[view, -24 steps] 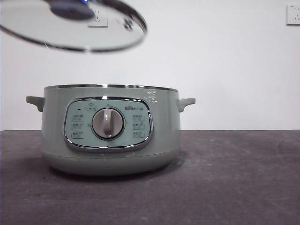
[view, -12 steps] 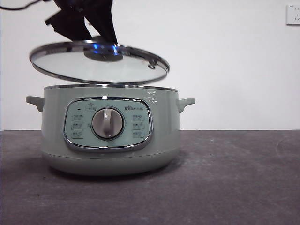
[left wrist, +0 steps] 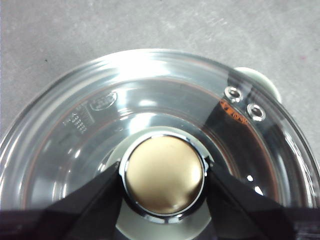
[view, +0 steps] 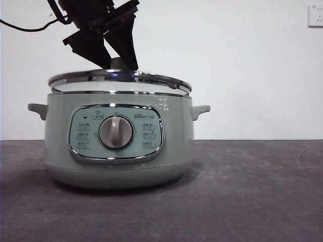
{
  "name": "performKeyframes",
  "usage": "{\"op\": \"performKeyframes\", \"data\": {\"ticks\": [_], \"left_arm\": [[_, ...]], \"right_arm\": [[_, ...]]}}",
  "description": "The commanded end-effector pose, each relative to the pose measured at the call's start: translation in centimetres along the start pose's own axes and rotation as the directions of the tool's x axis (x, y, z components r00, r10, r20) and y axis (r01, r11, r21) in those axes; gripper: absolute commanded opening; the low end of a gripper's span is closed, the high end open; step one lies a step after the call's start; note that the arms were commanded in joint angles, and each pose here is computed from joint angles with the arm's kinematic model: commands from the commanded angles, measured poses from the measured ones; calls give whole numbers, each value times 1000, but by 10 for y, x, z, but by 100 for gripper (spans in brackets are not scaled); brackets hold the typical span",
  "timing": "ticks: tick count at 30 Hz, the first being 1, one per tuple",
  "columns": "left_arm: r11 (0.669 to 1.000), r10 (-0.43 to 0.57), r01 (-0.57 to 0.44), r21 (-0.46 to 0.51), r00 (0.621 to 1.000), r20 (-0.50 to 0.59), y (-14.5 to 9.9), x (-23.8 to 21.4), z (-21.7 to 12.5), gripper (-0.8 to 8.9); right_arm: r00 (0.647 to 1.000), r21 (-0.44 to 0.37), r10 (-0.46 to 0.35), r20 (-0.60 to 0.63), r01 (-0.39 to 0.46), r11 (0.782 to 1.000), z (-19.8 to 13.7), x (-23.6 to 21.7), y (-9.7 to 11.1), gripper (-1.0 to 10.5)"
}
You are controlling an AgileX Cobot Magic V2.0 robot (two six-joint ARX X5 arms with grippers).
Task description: Pick up the egg,open the lid,put the egg in the pot,close the lid
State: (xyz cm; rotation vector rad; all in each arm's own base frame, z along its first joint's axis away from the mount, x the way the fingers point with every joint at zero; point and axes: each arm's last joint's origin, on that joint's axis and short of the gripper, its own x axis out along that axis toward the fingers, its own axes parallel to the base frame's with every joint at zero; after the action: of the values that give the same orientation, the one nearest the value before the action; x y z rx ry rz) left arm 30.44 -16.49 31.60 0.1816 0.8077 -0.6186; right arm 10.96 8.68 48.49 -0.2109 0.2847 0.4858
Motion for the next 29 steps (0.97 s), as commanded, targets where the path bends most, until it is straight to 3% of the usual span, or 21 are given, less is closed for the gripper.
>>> {"op": "performKeyframes", "data": {"ticks": [1, 29], "left_arm": [[1000, -4, 4, 13, 999, 39, -1, -2, 7, -8], [1000, 0, 2, 22, 997, -71, -11, 2, -3, -8]], "right_arm": [[1000, 13, 1, 6, -1, 1000, 0, 0, 0, 445], [1000, 10, 0, 13, 0, 1000, 1, 0, 0, 442]]}}
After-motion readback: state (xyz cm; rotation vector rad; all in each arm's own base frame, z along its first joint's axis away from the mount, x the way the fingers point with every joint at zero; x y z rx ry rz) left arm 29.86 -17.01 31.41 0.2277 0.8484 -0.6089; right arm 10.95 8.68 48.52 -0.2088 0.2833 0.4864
